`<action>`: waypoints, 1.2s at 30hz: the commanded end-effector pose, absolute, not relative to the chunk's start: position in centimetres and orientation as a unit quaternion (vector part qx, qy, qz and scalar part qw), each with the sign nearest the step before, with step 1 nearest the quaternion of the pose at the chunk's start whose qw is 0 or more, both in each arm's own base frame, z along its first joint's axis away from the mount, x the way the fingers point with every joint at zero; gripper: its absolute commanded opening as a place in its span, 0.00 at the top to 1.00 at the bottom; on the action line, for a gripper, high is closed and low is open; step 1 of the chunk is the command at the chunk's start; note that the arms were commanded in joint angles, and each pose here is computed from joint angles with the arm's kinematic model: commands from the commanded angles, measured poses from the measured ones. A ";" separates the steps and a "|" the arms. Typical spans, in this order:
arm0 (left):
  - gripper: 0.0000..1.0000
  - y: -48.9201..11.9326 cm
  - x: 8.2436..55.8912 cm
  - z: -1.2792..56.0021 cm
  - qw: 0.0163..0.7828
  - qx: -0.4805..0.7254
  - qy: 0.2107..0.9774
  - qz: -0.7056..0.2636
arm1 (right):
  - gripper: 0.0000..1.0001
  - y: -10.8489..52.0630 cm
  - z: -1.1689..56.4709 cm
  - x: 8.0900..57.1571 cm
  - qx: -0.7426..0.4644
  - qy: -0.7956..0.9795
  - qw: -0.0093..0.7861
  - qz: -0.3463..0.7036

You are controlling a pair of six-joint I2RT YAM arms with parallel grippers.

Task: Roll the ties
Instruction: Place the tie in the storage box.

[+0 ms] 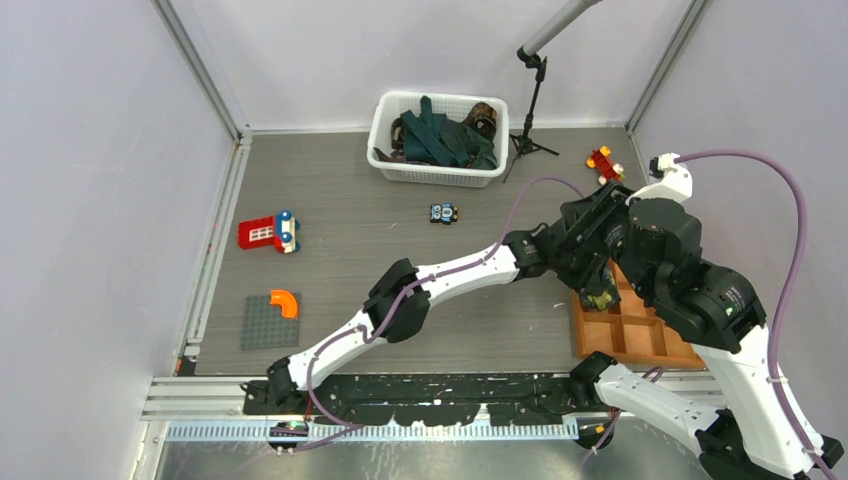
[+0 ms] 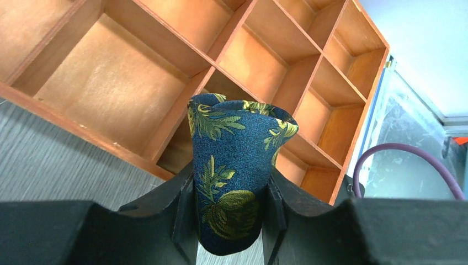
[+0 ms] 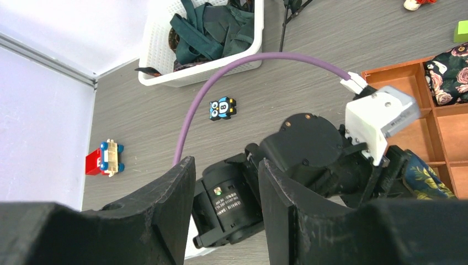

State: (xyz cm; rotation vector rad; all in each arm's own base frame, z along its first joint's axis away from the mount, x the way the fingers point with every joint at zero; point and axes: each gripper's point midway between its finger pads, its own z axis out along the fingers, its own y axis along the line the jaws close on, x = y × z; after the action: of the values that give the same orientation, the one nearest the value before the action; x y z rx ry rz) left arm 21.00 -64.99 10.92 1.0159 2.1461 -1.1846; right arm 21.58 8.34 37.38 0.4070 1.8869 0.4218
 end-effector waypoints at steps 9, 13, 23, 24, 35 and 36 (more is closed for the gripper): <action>0.77 -66.4 20.3 10.5 0.285 0.402 0.763 -0.418 | 0.49 8.5 37.8 21.8 0.181 0.789 0.556 0.189; 0.48 -66.1 20.2 10.5 0.287 0.409 0.762 -0.411 | 0.49 8.5 37.7 21.8 0.180 0.790 0.555 0.188; 0.01 -65.6 19.9 14.8 0.312 0.414 0.739 -0.431 | 0.49 8.4 38.2 22.1 0.178 0.787 0.562 0.180; 0.00 -65.5 19.8 15.6 0.315 0.414 0.736 -0.433 | 0.48 8.3 38.3 22.2 0.178 0.787 0.563 0.179; 0.00 -59.9 21.5 25.3 0.418 0.400 0.704 -0.411 | 0.38 9.2 41.8 23.2 0.147 0.762 0.600 0.196; 0.00 -58.9 22.0 26.0 0.427 0.392 0.706 -0.407 | 0.37 9.5 42.2 23.4 0.141 0.760 0.603 0.198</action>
State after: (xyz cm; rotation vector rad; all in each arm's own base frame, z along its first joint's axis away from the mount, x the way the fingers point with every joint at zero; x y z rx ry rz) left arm 19.83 -61.14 15.39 1.1085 1.9916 -1.0148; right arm 22.67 8.99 38.30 0.3600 1.8746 0.4038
